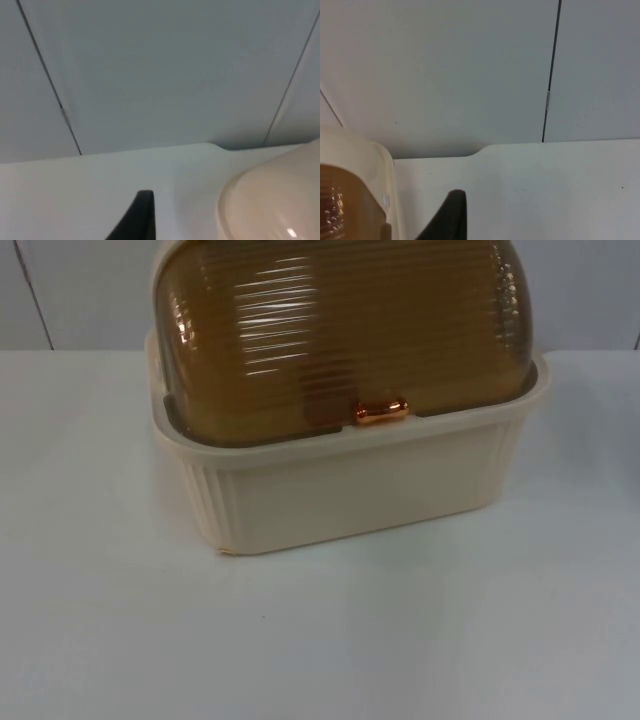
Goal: Open the box lid with the left hand, place the block into the box with the right hand, then close the box lid with the left hand.
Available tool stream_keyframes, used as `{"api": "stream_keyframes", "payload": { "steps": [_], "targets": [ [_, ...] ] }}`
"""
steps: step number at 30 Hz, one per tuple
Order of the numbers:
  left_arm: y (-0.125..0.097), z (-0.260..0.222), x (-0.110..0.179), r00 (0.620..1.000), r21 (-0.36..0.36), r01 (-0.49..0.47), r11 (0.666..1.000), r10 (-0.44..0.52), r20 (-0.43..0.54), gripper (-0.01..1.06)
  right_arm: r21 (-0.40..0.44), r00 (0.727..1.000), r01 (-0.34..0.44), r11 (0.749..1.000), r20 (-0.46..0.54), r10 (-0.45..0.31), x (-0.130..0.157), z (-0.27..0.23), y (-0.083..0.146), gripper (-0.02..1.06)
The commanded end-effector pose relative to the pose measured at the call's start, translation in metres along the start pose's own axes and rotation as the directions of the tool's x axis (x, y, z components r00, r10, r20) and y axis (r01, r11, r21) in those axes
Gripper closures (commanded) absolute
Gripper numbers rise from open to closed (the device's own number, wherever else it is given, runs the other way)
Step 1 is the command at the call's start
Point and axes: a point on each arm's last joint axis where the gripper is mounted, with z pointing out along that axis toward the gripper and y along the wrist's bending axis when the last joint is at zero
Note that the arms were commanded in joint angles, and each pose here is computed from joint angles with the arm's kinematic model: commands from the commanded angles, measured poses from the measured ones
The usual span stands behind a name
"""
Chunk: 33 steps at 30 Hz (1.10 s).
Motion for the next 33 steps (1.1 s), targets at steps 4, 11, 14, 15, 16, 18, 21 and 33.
{"api": "stream_keyframes", "payload": {
  "steps": [4, 11, 14, 15, 16, 18, 21, 33],
  "targets": [
    [0.001, -0.02, -0.014, 0.991, -0.014, 0.001, 1.0, 0.0, 0.133, 0.01, 0.004, 1.0, -0.003, 1.0, 0.02, 0.003, -0.003, -0.004, -0.001, 0.0],
    [0.0, -0.033, -0.023, 0.974, -0.015, 0.005, 1.0, -0.001, 0.225, 0.01, 0.004, 1.0, -0.003, 1.0, 0.029, 0.003, -0.004, -0.005, -0.001, 0.0],
    [0.0, -0.034, -0.02, 0.98, -0.013, 0.004, 1.0, -0.002, 0.197, 0.01, 0.003, 0.999, -0.003, 1.0, 0.049, 0.002, -0.006, -0.006, -0.001, 0.0],
    [0.0, -0.034, -0.02, 0.98, -0.013, 0.004, 1.0, -0.002, 0.197, 0.01, 0.003, 0.999, -0.003, 1.0, 0.049, 0.002, -0.006, -0.006, -0.001, 0.0],
    [0.0, -0.034, -0.019, 0.982, -0.01, 0.007, 1.0, -0.005, 0.187, 0.01, 0.003, 0.998, -0.002, 1.0, 0.06, 0.002, -0.007, -0.009, -0.001, 0.0],
    [-0.001, -0.034, -0.018, 0.985, 0.001, 0.017, 1.0, -0.017, 0.17, 0.01, 0.001, 0.993, -0.01, 1.0, 0.116, 0.01, -0.013, -0.017, 0.0, 0.0],
    [-0.001, -0.034, -0.018, 0.984, -0.001, 0.015, 1.0, -0.015, 0.176, 0.01, -0.003, 0.989, -0.037, 0.999, 0.141, 0.037, -0.015, -0.024, 0.0, 0.0],
    [-0.002, -0.033, -0.01, 0.996, 0.005, 0.005, 1.0, -0.006, 0.088, 0.01, 0.036, 0.997, 0.054, 0.998, 0.059, -0.056, -0.008, -0.035, -0.003, 0.0]
  ]
}}
